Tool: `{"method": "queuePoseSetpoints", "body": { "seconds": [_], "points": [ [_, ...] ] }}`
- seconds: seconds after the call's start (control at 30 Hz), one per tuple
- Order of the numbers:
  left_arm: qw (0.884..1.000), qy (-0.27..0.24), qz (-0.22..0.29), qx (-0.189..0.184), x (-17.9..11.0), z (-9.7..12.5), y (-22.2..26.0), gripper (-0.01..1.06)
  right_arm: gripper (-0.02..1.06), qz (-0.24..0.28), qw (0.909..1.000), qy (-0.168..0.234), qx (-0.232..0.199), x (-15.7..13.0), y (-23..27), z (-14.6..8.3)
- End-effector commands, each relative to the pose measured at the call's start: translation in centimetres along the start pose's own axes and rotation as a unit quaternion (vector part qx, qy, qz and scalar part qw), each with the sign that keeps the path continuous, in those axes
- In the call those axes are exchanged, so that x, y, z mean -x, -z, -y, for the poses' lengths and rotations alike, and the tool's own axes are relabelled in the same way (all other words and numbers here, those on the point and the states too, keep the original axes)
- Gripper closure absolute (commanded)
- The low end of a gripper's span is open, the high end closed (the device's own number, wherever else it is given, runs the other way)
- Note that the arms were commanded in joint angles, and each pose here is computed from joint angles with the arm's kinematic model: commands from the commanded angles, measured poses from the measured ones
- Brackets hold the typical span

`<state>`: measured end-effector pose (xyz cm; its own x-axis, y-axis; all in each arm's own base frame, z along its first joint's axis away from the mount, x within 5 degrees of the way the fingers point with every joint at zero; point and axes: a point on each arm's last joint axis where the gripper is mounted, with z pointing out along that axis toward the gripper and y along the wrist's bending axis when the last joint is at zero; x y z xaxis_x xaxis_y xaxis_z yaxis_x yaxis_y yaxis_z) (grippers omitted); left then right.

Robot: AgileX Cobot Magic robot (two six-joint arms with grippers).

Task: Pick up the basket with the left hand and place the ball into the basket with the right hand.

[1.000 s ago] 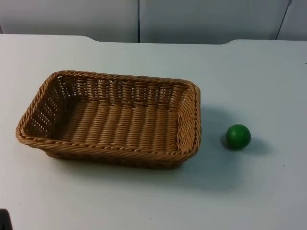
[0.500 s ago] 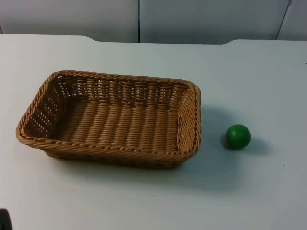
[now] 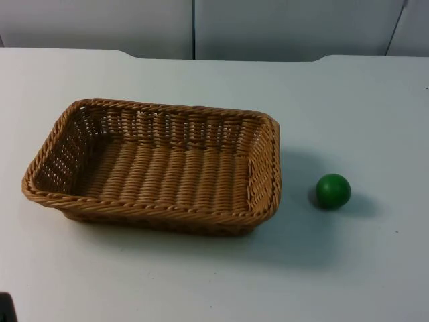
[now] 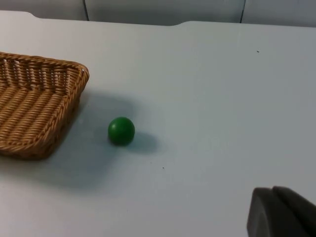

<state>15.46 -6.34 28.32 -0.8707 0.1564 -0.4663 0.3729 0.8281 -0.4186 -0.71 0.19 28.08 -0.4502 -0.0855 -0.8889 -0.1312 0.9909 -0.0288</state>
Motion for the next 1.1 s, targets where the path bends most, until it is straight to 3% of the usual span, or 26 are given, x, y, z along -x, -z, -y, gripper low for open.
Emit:
{"method": "queuePoseSetpoints", "body": {
  "seconds": [0.0, 0.2, 0.53, 0.67, 0.87, 0.93, 1.0, 1.03, 1.07],
  "points": [
    [0.999, 0.035, -0.013, 0.009, 1.2, -1.4, -2.0, 1.05, 1.05, 0.008, 1.0000, -0.003, -0.004, 0.1, 0.1, 0.0],
    [0.991, 0.106, -0.030, 0.073, 2.7, -5.0, -5.9, 1.05, 1.05, 0.008, 1.0000, -0.003, -0.004, 0.1, 0.1, 0.0],
    [0.973, 0.192, -0.088, 0.098, 2.5, -8.1, -10.6, 1.05, 1.05, 0.008, 1.0000, -0.003, -0.004, 0.1, 0.1, 0.0],
    [0.969, 0.213, -0.073, 0.097, 2.7, -8.4, -11.2, 1.04, 1.05, 0.008, 1.0000, -0.003, -0.004, 0.1, 0.1, 0.0],
    [0.958, 0.272, -0.007, 0.088, 3.8, -8.8, -11.9, 1.04, 1.05, 0.008, 1.0000, -0.003, -0.004, 0.1, 0.1, 0.0],
    [0.955, 0.283, 0.006, 0.090, 4.0, -8.9, -12.0, 0.99, 1.05, 0.008, 1.0000, -0.003, -0.004, 0.1, 0.1, 0.0],
    [0.954, 0.284, 0.015, 0.094, 4.1, -9.1, -12.0, 0.86, 1.05, 0.008, 1.0000, -0.003, -0.004, 0.1, 0.1, 0.0],
    [0.954, 0.284, 0.015, 0.094, 4.1, -9.1, -12.0, 0.86, 1.05, 0.008, 1.0000, -0.003, -0.004, 0.1, 0.1, 0.0],
    [0.953, 0.285, 0.024, 0.097, 4.3, -9.2, -12.0, 0.71, 1.05, 0.008, 1.0000, -0.003, -0.004, 0.1, 0.1, 0.0]
  ]
}}
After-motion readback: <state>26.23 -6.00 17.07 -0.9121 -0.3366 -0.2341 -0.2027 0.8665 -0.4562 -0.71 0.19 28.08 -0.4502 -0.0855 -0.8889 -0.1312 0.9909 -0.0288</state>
